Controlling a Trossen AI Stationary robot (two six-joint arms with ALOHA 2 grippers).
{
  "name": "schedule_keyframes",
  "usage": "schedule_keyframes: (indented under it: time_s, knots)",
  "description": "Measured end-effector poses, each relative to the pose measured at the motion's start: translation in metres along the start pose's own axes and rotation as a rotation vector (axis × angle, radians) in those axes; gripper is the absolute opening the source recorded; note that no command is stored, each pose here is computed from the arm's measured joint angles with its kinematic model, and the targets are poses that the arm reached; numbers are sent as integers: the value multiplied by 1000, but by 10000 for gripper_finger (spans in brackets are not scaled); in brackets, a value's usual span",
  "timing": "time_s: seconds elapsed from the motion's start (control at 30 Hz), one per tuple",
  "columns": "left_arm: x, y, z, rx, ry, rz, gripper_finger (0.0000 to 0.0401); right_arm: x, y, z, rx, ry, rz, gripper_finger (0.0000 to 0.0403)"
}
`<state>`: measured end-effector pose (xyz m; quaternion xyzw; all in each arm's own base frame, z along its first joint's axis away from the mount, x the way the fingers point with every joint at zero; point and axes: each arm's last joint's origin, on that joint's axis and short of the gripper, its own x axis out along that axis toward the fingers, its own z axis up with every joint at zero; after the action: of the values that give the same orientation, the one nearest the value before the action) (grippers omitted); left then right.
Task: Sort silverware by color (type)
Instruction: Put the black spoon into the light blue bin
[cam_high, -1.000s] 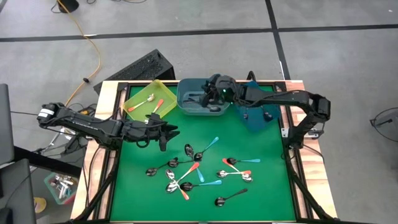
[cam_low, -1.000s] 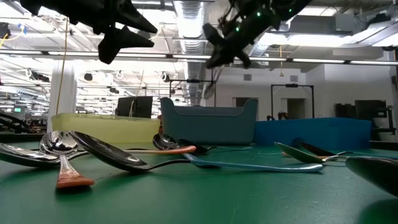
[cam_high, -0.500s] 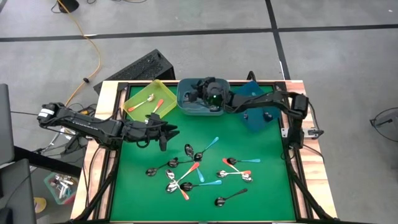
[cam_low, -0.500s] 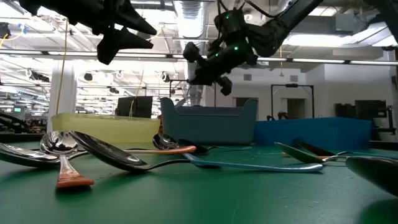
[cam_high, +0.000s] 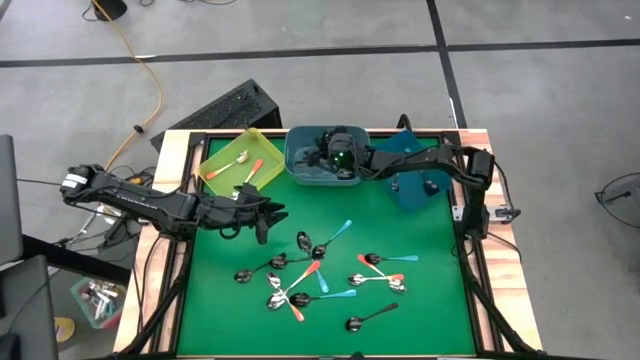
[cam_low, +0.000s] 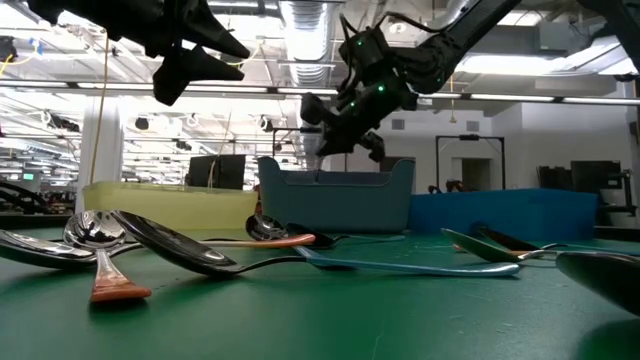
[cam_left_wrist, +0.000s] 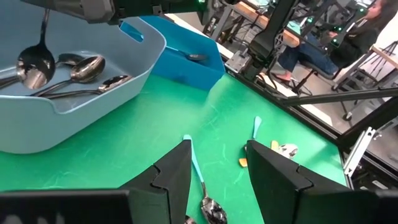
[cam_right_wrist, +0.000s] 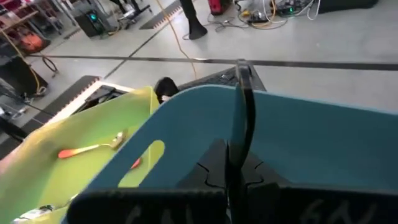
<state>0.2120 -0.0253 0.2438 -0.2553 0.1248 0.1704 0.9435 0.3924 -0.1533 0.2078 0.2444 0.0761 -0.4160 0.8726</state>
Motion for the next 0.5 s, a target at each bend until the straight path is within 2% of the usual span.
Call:
schedule_keyframes:
  time_s: [0.5]
  knots:
    - [0, 1, -1, 7, 10, 11, 138, 3, -10, -2, -17, 67, -29, 31]
